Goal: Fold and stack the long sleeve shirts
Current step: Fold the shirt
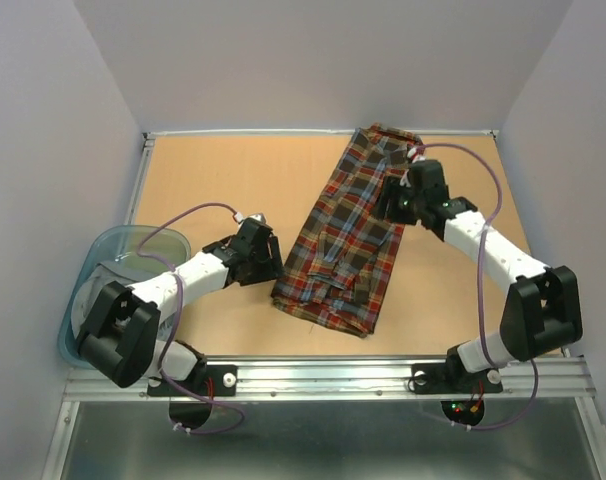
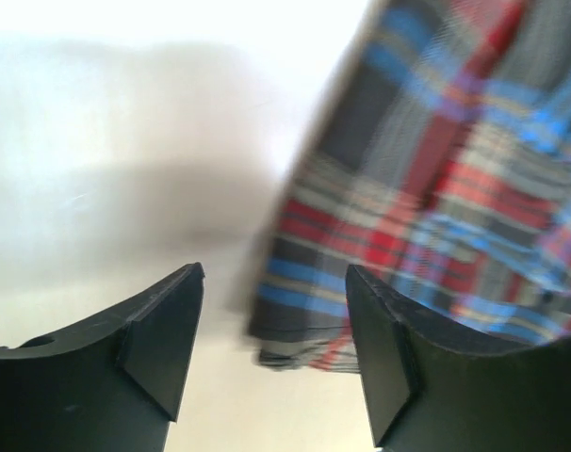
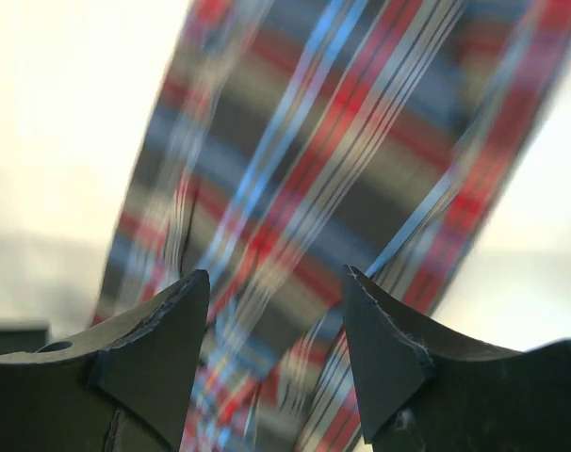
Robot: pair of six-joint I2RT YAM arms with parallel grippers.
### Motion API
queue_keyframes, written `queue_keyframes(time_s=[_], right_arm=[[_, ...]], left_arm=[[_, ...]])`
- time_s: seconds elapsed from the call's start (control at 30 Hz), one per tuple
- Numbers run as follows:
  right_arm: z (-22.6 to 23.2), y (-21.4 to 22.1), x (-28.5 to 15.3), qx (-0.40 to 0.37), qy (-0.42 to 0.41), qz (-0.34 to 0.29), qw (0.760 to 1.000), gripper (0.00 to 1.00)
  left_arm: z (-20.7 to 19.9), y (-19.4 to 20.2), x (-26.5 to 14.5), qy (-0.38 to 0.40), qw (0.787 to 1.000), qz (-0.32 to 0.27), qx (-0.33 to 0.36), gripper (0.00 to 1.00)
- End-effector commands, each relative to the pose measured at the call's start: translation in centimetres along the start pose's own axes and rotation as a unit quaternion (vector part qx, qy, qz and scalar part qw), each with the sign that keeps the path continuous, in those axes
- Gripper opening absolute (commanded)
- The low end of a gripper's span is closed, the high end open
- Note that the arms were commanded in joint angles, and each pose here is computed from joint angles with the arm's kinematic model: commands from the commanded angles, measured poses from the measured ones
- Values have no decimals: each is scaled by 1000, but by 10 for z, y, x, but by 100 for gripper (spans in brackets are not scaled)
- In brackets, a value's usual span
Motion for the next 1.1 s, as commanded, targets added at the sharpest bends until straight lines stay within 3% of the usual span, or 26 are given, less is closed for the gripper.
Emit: queue_keyframes(time_s=[0.0,0.2,0.57,0.73,0.8,0.9,1.07], right_arm=[[16,71,0,8,11,87,996,63],[32,137,10,-8,42,153,987,57],[-5,185,6,-9,127,192,973,52],[-12,193,-8,29,164,202,965,52],[-6,186,-16,51,155,190,968,55],[2,171,-35,86,144,163,972,74],[-2,180,-59,135,161,167,963,80]], left_arm=[[18,9,10,-8,1000,15,10,71],[22,25,21,8,998,65,27,67],[25,36,23,24,995,94,27,67],[28,46,16,39,992,119,29,66],[31,49,14,35,992,122,25,66],[34,48,9,27,993,113,14,66],[31,46,4,38,993,109,6,66]])
Point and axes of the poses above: each gripper's point midway between its finger pads, its own x axis out along the fingers, its own z axis along the line the jaws close on, y = z × x, the point moved 8 cm from there along -x, back along the fingers, and after that the axes turned 6 degrees about -x, right-handed, at the moved point
